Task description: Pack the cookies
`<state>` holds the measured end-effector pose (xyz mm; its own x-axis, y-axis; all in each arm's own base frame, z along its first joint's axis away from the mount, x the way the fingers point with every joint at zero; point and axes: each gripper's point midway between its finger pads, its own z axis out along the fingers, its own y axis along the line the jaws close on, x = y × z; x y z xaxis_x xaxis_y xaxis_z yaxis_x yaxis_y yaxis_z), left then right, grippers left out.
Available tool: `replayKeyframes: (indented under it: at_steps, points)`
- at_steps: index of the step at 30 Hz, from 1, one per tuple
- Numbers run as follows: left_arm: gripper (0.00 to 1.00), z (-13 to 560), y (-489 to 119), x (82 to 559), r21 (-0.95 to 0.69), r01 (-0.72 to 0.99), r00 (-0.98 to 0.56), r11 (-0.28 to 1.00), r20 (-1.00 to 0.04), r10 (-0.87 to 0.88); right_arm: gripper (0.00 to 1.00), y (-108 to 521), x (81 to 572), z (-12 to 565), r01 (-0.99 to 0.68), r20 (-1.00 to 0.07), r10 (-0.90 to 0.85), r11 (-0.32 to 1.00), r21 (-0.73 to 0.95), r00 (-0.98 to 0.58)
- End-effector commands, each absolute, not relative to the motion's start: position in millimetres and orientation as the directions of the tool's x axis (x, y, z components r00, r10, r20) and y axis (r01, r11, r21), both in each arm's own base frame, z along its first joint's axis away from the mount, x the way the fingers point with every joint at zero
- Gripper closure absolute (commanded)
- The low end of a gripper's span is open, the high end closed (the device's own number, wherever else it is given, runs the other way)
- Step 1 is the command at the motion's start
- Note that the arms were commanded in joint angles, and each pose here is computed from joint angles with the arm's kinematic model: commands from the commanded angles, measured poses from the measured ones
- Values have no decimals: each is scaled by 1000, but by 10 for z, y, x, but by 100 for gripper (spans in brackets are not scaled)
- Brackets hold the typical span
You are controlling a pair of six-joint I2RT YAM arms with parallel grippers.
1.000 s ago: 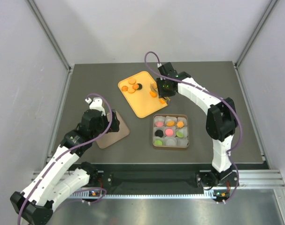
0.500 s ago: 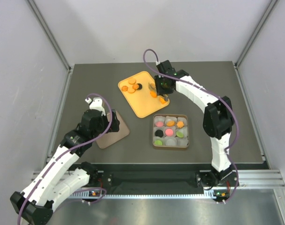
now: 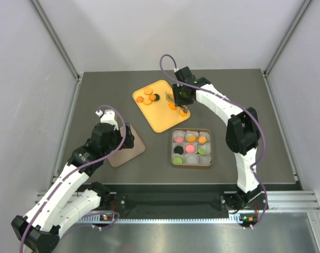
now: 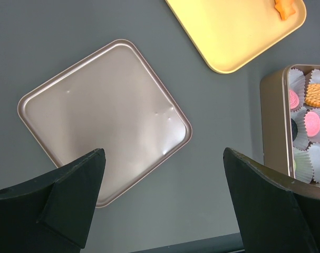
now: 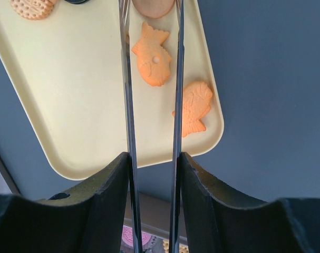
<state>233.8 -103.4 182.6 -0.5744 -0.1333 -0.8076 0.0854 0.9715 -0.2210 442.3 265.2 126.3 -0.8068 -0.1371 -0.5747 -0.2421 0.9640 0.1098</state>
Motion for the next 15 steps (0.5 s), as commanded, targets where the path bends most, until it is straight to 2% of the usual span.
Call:
replayKeyframes:
  at_steps: [1,15]
  points:
    - [2,1886,-1059,2356,-231,99,-553,968,-821,-139,58,2645,4563,1452,-245,-618,-125,963,113,-776]
    - [2,1894,-1058,2354,-232,100,-551,968,-823,-140,59,2642,4558,1392,-268,-595,-173,960,74,-785]
